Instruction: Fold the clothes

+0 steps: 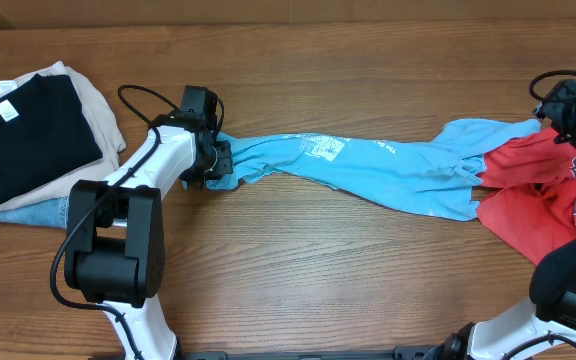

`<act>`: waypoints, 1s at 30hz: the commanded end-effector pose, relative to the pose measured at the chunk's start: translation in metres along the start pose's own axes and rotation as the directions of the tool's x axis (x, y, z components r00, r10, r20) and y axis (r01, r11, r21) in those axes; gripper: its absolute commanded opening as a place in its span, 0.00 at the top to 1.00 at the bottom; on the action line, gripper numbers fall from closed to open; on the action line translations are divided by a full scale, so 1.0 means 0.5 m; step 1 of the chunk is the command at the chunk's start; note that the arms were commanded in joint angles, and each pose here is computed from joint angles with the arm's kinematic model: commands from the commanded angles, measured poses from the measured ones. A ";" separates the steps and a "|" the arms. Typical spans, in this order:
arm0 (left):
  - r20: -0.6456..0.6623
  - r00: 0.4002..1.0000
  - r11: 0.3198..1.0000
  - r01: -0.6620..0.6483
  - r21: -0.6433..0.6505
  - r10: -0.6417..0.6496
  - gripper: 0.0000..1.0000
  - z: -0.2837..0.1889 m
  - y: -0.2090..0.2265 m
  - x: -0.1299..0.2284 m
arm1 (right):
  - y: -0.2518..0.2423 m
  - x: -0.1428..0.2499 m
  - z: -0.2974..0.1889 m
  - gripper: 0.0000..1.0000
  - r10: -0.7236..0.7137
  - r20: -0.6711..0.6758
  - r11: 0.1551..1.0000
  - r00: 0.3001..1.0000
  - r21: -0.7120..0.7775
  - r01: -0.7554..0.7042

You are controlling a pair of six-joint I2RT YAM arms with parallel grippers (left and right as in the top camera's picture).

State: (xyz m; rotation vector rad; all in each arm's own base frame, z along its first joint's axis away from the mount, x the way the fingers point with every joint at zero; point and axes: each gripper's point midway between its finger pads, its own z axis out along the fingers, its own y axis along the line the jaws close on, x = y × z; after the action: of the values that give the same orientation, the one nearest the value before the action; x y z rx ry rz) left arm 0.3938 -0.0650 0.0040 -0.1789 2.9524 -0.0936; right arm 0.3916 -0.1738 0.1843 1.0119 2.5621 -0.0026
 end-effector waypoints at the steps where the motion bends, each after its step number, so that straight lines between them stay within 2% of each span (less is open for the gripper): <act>1: 0.012 1.000 0.999 0.000 -0.032 0.000 0.96 -0.016 0.021 -0.012 | 0.014 -0.004 -0.014 0.39 -0.008 0.013 0.999 1.000 -0.031 0.009; 7: 0.199 0.979 0.989 0.066 -0.132 -0.039 0.96 -0.169 0.082 -0.105 | 0.037 0.005 -0.014 0.39 -0.059 0.001 0.996 0.998 -0.072 0.059; 11: 0.309 0.947 0.985 0.125 -0.119 -0.082 0.96 -0.272 0.125 -0.151 | 0.085 0.016 -0.016 0.40 -0.148 0.009 0.981 0.989 -0.123 0.148; 14: 0.350 0.930 0.988 0.140 -0.061 -0.110 0.96 -0.315 0.129 -0.165 | 0.129 0.026 -0.015 0.40 -0.229 0.027 0.960 0.973 -0.160 0.231; 22: 0.342 0.932 0.990 0.136 -0.033 -0.117 0.96 -0.330 0.124 -0.155 | 0.241 0.078 0.030 0.39 -0.377 0.015 0.904 0.926 -0.212 0.371; 25: 0.341 0.933 0.990 0.136 -0.034 -0.117 0.96 -0.329 0.125 -0.155 | 0.282 0.113 0.075 0.39 -0.449 -0.017 0.873 0.893 -0.223 0.435; 30: 0.330 0.937 0.990 0.136 -0.036 -0.117 0.96 -0.327 0.125 -0.149 | 0.323 0.161 0.177 0.39 -0.490 -0.088 0.856 0.867 -0.238 0.459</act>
State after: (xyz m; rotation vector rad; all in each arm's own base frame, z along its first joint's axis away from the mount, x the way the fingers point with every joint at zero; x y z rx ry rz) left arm 0.4279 0.0189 0.1680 -0.3833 2.6167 0.0217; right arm 0.4699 -0.0234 0.1233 0.3256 2.7583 0.1943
